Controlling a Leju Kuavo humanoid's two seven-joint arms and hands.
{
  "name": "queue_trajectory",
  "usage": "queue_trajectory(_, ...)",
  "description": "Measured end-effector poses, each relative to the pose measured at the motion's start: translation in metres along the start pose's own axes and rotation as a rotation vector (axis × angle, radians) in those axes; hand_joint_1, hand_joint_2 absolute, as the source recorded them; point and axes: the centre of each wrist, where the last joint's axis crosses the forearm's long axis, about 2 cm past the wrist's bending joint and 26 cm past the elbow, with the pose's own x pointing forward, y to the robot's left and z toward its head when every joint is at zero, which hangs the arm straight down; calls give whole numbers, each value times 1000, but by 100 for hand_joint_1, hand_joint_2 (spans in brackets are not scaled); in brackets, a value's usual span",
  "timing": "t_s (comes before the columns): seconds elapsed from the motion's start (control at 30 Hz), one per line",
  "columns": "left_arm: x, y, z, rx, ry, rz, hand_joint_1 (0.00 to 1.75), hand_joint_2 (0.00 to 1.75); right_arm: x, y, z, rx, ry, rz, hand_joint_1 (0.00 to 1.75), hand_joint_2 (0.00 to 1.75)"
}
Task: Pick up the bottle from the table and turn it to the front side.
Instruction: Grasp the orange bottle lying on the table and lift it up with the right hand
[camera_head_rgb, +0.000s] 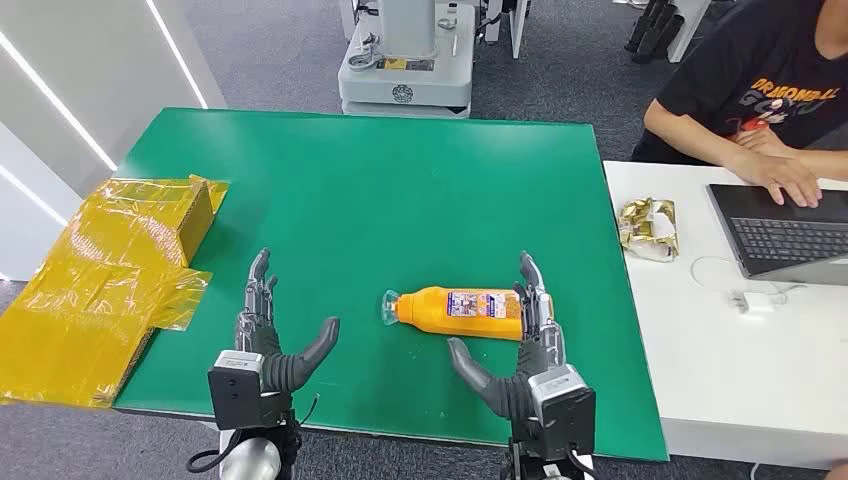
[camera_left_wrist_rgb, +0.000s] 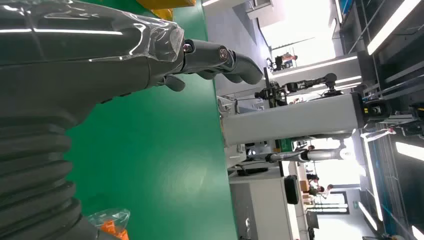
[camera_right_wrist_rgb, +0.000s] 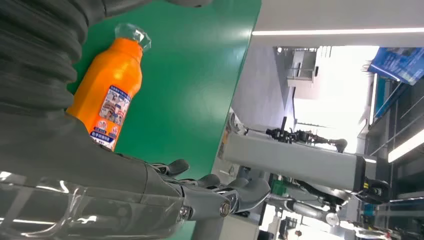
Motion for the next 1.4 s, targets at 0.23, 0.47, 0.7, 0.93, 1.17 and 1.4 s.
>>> queue_trajectory(0.23, 0, 0, 0, -28, -5, -3, 0, 175, -3, -12, -4, 91, 7, 291, 0, 175)
queue_trajectory(0.47, 0, 1, 3, -54, -5, 2, 0, 175, -15, -63, -18, 179, 11, 619, 0, 175)
queue_trajectory(0.7, 0, 2, 3, -58, -6, 3, 0, 175, -21, -90, -27, 202, 33, 729, 0, 175)
queue_trajectory(0.93, 0, 1, 4, -65, -11, 9, 0, 175, -24, -103, -35, 289, 57, 807, 0, 175)
queue_trajectory(1.17, 0, 2, 0, -88, -20, 36, 0, 175, -33, -149, -92, 623, 123, 901, 0, 175)
queue_trajectory(1.4, 0, 0, -10, -116, -28, 66, 0, 175, -25, -168, -178, 828, 192, 952, 0, 175)
